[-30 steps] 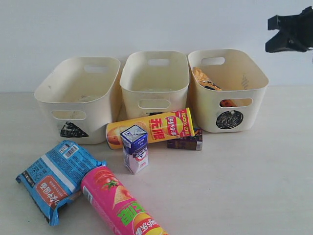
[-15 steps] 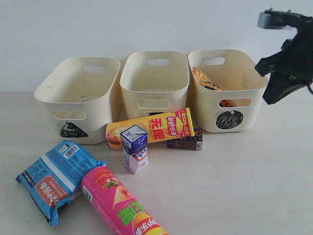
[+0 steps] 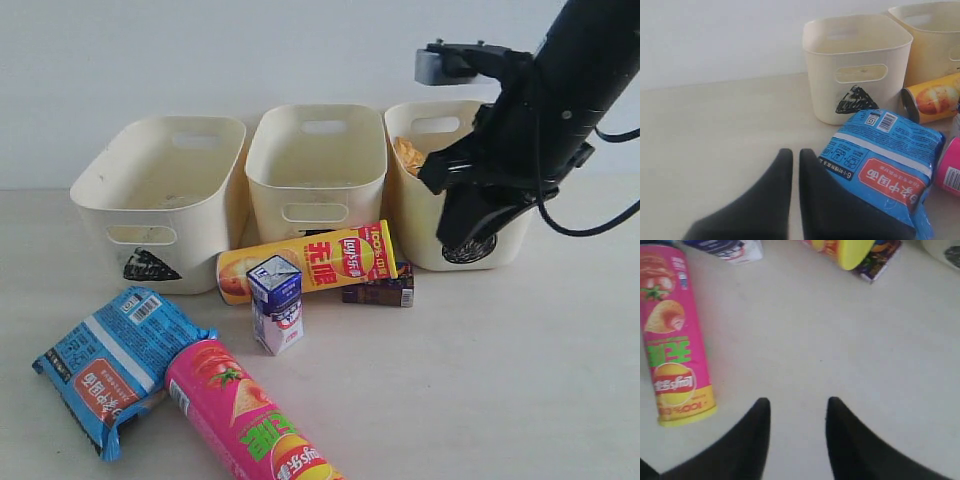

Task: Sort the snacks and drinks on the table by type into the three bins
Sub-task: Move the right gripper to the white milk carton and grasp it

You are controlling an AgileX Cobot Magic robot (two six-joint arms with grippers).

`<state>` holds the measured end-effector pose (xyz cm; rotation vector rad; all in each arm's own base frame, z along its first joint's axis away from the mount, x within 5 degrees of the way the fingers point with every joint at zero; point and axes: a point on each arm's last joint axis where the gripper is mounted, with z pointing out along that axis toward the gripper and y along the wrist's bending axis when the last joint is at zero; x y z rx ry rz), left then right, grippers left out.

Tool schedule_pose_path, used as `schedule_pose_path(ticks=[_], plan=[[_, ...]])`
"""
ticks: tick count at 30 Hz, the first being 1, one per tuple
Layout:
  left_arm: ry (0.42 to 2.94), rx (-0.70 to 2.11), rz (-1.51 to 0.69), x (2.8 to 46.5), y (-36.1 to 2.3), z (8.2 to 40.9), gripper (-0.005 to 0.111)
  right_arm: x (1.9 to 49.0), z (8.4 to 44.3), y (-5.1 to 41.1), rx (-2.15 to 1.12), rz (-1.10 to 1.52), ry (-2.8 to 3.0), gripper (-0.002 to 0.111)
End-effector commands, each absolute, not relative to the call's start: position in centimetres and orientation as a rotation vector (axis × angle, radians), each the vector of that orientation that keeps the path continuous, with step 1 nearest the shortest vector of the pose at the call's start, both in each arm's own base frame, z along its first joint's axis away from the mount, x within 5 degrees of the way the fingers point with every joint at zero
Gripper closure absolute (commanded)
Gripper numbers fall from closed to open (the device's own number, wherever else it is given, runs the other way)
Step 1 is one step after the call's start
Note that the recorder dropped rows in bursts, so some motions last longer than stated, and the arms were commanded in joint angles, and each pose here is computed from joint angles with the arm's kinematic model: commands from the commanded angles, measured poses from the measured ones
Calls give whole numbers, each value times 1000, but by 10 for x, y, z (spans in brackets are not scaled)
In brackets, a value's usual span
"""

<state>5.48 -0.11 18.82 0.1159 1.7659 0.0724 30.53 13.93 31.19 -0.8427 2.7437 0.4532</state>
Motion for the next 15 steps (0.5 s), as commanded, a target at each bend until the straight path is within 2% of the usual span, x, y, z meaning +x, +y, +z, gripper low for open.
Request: schedule_pose_path(ticks=[1, 3, 9, 13, 15], plan=[[1765, 110, 65, 55, -1, 187, 102, 288, 319, 165, -904, 584, 2698, 46], [1765, 110, 65, 55, -1, 187, 102, 285, 319, 179, -936, 591, 2649, 40], [1765, 110, 65, 55, -1, 187, 102, 279, 324, 217, -990, 581, 2440, 40], [1765, 110, 65, 55, -1, 187, 102, 281, 311, 236, -1031, 557, 2408, 21], [1765, 110, 65, 55, -1, 187, 102, 285, 299, 243, -1039, 537, 2418, 18]])
